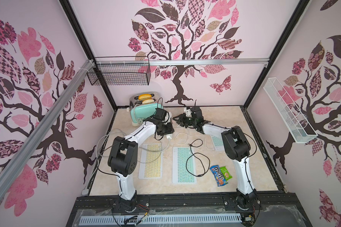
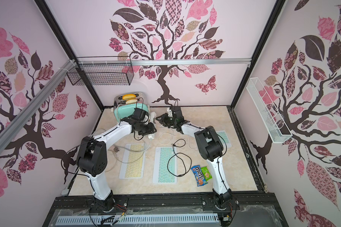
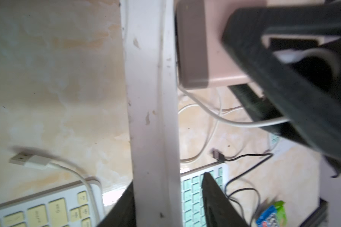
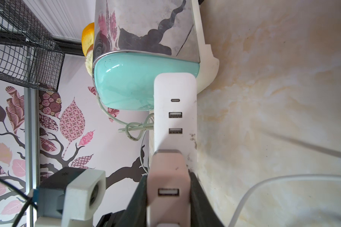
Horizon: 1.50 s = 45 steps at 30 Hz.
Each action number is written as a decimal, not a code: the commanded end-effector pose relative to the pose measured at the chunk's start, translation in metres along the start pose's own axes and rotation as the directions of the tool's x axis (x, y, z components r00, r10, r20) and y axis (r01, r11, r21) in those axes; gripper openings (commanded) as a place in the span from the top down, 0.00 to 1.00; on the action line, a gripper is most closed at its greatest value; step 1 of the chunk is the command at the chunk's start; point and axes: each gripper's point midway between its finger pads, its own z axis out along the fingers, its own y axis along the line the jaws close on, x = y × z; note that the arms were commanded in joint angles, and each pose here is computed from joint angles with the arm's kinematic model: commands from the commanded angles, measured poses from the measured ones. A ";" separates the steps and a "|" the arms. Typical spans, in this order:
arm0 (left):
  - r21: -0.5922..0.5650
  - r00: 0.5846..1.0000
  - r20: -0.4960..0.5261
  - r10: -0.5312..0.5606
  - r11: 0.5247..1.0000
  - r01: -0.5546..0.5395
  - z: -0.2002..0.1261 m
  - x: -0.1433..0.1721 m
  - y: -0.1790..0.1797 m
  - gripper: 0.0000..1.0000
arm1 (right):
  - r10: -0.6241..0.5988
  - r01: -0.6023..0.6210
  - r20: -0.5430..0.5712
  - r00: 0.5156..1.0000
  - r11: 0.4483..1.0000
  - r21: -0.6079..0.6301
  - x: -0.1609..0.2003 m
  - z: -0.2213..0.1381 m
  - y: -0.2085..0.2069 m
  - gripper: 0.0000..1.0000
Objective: Unplug the wireless keyboard
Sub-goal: Pick up the socket from the center of the board, then remove the plug from the socket.
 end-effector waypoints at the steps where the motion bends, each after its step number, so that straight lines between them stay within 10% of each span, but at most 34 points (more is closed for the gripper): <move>1: 0.230 0.991 0.130 0.023 0.972 -0.052 -0.044 -0.028 -0.036 0.36 | -0.047 0.049 0.026 0.999 0.993 -0.103 -0.011 -0.018 0.044 1.00; 25: 0.634 0.987 0.066 -0.149 0.770 0.074 -0.049 -0.039 -0.027 0.22 | -0.028 0.043 0.044 0.999 0.919 -0.391 -0.019 -0.055 0.129 1.00; 34: 0.726 0.983 0.107 -0.151 0.687 0.026 -0.077 -0.051 -0.049 0.48 | -0.026 0.042 0.043 0.999 0.911 -0.410 -0.018 -0.054 0.129 1.00; 42: 0.750 0.979 0.112 -0.173 0.661 0.031 -0.087 -0.057 -0.055 1.00 | -0.013 0.032 0.049 0.999 0.910 -0.414 -0.019 -0.054 0.127 1.00; 45: 0.755 0.968 0.132 -0.215 0.655 0.043 -0.093 -0.063 -0.053 1.00 | -0.012 0.033 0.054 0.998 0.913 -0.406 -0.019 -0.053 0.122 1.00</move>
